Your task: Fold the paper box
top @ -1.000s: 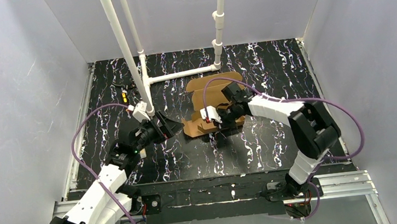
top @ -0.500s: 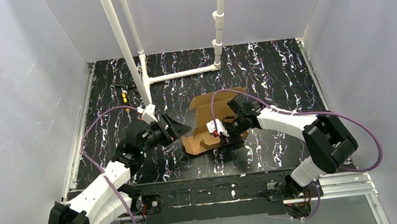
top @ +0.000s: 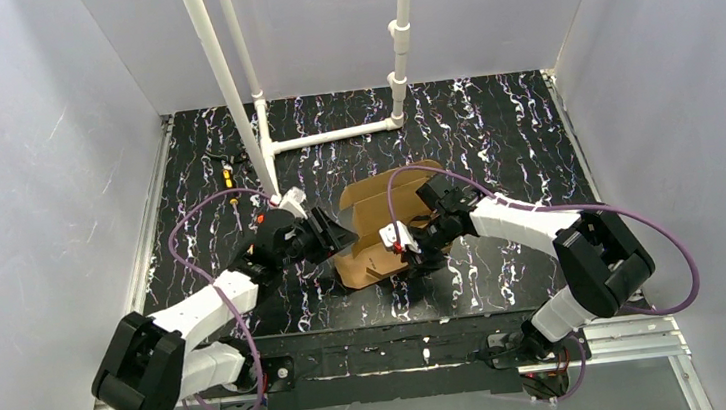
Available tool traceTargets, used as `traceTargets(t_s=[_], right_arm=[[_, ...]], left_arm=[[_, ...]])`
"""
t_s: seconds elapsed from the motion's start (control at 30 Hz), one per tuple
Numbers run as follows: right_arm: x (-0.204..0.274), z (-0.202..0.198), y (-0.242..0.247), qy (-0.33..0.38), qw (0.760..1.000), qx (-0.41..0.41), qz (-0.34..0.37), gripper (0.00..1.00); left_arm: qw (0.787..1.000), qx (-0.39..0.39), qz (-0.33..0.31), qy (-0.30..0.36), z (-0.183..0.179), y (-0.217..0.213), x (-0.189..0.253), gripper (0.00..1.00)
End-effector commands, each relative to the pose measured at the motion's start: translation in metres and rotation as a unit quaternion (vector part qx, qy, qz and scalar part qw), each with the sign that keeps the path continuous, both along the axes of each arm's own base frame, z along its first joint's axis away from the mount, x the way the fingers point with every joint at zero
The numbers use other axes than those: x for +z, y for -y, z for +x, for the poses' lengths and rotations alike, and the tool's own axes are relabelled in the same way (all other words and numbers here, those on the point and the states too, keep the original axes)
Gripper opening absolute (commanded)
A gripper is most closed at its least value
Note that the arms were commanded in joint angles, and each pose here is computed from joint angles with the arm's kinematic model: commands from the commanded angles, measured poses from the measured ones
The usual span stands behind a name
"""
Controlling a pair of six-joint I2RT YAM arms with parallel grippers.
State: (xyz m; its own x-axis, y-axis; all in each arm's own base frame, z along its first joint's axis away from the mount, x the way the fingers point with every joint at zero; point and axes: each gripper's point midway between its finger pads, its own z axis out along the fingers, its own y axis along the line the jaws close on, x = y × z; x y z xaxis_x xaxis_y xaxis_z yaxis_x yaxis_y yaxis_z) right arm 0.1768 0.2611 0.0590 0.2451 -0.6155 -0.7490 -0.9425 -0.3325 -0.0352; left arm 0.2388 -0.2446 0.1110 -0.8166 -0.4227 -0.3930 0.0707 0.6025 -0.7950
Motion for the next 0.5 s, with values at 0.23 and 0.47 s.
traceTargets(t_s=[0.23,0.47], right_arm=[[0.014,0.002,-0.005,0.019,1.000,0.003,0.020,0.50],[0.010,0.006,-0.007,0.016,1.000,-0.009,0.018,0.44]], left_arm=[[0.997,-0.009,0.058,0.053,0.014,-0.005,-0.011,0.39],[0.992,0.027,0.110,0.064,0.021,-0.026,-0.031,0.12]])
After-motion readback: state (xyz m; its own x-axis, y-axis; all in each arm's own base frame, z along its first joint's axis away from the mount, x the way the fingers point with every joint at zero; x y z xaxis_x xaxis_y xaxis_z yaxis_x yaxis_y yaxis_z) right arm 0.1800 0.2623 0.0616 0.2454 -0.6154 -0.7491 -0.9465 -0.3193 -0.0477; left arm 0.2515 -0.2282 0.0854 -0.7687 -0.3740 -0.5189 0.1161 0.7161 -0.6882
